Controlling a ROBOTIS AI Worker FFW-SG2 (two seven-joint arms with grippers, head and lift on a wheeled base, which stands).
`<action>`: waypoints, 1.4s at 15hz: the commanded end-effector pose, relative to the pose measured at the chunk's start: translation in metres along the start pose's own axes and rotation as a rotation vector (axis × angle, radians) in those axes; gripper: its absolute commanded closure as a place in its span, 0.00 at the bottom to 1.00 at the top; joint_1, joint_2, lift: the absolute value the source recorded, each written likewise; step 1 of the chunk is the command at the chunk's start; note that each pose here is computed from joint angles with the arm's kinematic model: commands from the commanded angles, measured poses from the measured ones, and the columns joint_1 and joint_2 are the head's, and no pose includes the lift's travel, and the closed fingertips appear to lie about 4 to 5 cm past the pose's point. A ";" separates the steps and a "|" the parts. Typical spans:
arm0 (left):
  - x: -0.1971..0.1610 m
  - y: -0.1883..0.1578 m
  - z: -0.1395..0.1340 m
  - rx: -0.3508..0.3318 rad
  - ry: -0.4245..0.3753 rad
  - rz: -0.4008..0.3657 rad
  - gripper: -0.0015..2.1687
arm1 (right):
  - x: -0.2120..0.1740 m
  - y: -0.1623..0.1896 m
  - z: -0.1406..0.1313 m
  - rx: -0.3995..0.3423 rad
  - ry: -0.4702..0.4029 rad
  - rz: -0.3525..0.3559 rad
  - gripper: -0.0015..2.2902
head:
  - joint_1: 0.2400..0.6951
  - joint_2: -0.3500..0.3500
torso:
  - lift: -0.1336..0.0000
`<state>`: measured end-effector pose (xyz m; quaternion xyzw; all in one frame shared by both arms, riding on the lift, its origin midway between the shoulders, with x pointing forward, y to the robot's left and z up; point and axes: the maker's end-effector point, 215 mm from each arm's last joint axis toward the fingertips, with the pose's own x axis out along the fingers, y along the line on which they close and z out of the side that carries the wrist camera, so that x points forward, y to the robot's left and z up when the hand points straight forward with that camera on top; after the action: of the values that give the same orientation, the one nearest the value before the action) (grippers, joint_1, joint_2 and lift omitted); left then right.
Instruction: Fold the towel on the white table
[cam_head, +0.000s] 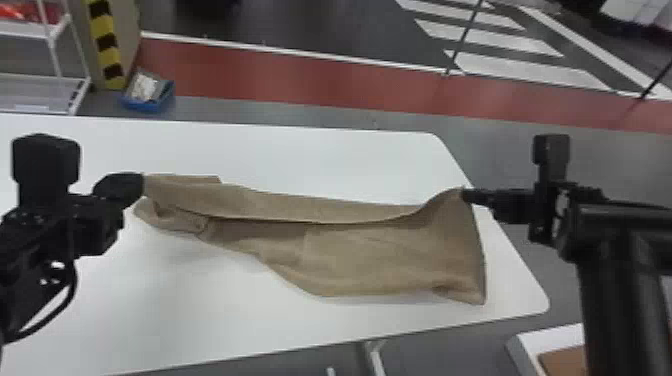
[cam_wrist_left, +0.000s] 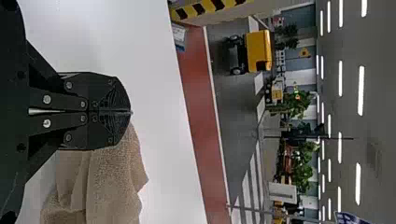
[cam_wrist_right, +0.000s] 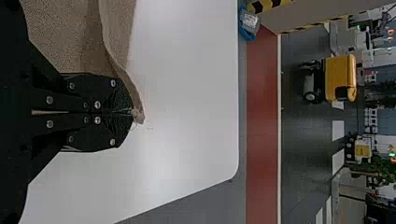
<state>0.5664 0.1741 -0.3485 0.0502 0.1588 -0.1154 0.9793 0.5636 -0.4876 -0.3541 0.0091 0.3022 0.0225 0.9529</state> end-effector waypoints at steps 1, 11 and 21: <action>-0.027 0.013 0.039 -0.039 -0.062 0.015 0.65 | -0.032 -0.012 0.039 0.034 -0.073 -0.004 0.61 | 1.00 0.08 | 0.10; -0.103 0.038 0.070 -0.091 -0.015 0.038 0.65 | -0.105 -0.039 0.056 0.172 -0.211 0.050 0.61 | 0.83 0.02 | 0.10; -0.001 0.089 0.079 -0.090 0.007 0.091 0.65 | 0.030 0.052 0.140 0.145 -0.211 0.137 0.61 | 0.80 0.23 | 0.10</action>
<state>0.5834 0.2489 -0.2735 0.0084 0.1744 -0.0673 0.9823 0.6354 -0.4461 -0.2704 0.1134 0.2094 0.0587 0.9695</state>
